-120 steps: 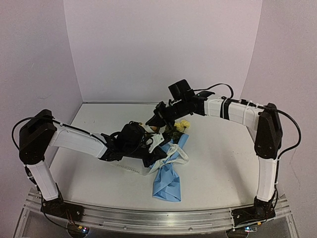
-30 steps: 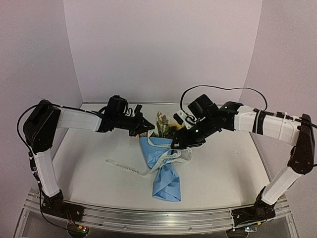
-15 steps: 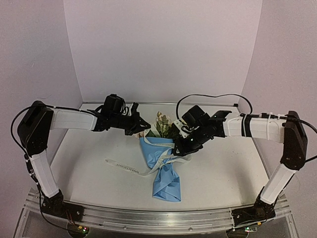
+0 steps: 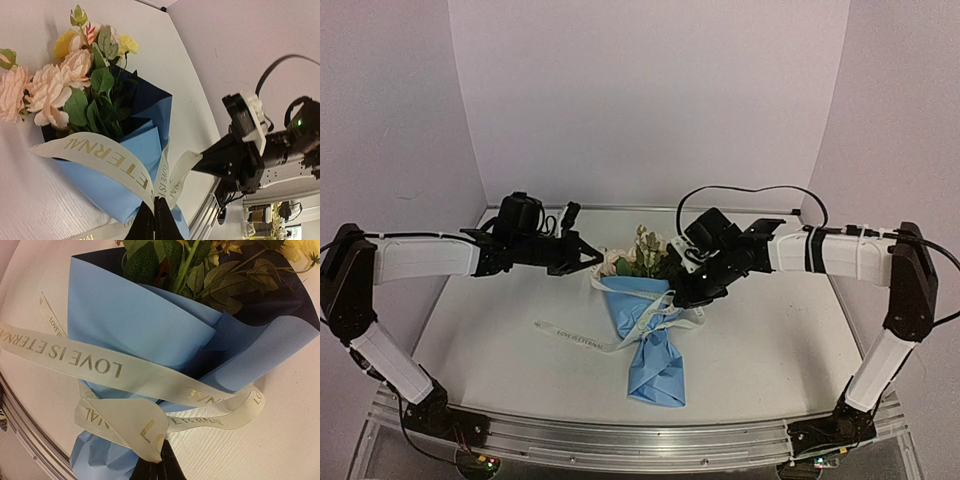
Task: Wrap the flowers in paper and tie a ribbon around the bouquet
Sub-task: Cross the half-tied ribbon over the folded bouquet.
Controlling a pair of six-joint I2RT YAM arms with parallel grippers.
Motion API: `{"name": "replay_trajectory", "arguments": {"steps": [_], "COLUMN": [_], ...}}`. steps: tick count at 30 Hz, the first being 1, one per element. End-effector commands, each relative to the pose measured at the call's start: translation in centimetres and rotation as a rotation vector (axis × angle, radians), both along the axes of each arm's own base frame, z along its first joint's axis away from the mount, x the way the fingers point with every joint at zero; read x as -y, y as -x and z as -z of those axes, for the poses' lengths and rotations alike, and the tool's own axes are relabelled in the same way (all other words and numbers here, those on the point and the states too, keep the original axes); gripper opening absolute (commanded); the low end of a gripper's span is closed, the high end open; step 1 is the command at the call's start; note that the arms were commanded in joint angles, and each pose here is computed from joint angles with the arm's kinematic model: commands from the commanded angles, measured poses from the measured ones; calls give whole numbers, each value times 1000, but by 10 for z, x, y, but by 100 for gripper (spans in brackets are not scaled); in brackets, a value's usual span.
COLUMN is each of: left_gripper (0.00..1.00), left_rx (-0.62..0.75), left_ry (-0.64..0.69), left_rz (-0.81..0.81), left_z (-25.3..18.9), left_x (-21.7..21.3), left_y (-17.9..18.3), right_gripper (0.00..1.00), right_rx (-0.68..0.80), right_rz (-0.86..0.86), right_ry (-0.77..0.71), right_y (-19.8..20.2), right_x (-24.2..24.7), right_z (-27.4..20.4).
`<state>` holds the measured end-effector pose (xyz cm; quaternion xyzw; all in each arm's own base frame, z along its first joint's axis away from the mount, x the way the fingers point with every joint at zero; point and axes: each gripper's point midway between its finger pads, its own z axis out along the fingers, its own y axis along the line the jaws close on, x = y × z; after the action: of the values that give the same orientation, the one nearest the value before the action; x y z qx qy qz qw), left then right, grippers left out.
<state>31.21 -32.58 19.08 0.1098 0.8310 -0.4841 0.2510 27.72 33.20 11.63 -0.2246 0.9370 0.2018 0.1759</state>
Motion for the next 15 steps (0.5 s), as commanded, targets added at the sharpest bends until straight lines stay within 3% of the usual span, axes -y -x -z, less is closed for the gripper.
{"name": "replay_trajectory", "arguments": {"steps": [1,7,15], "left_gripper": [0,0,0], "left_rx": [228,464,519], "left_ry": [20,55,-12], "left_rz": [181,452,808], "left_z": [-37,-63,-45], "left_x": [2,41,125], "left_y": [51,139,204], "right_gripper": [0,0,0], "right_rx": [21,-68,-131], "right_rz": [26,44,30], "right_ry": [-27,-71,-97], "right_y": [-7,-18,-26], "right_x": [-7,-20,-33], "right_z": [-30,-27,-22]}}
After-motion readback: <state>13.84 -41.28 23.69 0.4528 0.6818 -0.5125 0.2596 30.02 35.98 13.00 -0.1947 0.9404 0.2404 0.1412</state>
